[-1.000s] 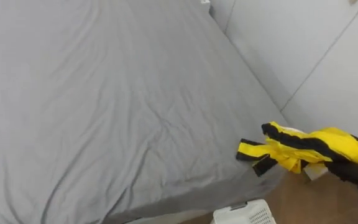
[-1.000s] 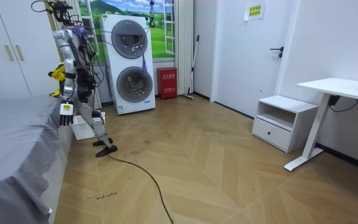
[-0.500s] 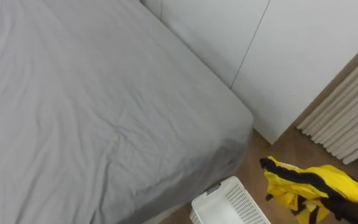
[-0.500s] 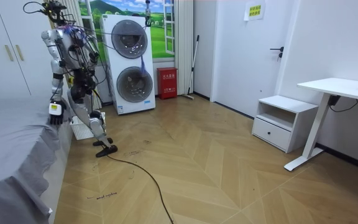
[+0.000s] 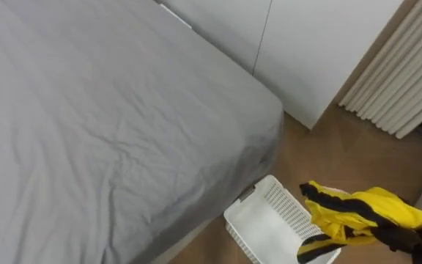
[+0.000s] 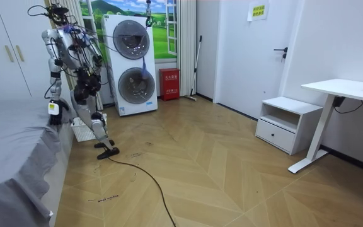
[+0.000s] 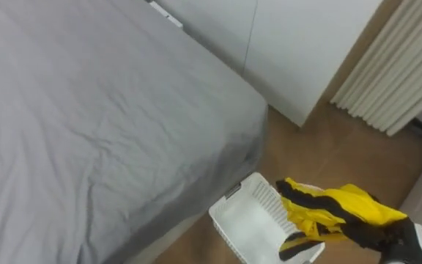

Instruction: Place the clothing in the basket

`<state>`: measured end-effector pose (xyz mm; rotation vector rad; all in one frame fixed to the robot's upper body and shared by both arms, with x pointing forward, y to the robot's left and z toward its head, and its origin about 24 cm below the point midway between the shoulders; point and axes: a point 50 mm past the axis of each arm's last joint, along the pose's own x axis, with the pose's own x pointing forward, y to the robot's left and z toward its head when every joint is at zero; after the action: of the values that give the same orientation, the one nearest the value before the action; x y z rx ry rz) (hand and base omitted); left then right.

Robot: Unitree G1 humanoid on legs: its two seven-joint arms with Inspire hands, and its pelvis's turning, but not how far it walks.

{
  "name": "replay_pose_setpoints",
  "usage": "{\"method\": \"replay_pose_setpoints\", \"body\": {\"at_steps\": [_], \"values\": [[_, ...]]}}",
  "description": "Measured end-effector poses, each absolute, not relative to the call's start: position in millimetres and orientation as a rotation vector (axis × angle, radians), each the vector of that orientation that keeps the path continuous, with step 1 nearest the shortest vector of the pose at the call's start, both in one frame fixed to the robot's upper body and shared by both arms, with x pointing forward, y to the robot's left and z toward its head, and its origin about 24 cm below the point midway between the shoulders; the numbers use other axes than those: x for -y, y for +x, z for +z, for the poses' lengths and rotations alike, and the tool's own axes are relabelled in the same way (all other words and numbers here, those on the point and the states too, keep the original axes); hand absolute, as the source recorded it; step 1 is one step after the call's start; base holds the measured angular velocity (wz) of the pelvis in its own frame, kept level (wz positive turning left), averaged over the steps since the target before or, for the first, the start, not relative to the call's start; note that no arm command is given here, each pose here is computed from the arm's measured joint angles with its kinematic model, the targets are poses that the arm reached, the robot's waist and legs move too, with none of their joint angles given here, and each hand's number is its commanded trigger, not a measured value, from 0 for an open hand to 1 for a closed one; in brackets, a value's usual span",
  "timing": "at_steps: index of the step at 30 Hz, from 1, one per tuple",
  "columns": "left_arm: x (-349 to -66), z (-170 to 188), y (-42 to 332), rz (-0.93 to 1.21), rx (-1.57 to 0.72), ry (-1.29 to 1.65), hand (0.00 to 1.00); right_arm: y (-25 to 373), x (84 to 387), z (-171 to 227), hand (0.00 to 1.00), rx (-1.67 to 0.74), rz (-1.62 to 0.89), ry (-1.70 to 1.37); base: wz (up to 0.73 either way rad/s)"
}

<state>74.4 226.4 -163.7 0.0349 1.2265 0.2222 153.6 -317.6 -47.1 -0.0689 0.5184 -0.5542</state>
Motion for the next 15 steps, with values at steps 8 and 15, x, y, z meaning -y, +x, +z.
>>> {"method": "replay_pose_setpoints", "body": {"at_steps": [8,15], "values": [[-220,-165,76,0.210,-1.230,0.005,0.00,167,303,-73,1.00,-0.606,-0.495,-0.030,0.08],[-221,-165,75,0.220,-1.231,-0.001,0.00,163,295,-100,0.00,-0.755,-0.506,-0.009,0.11]]}}
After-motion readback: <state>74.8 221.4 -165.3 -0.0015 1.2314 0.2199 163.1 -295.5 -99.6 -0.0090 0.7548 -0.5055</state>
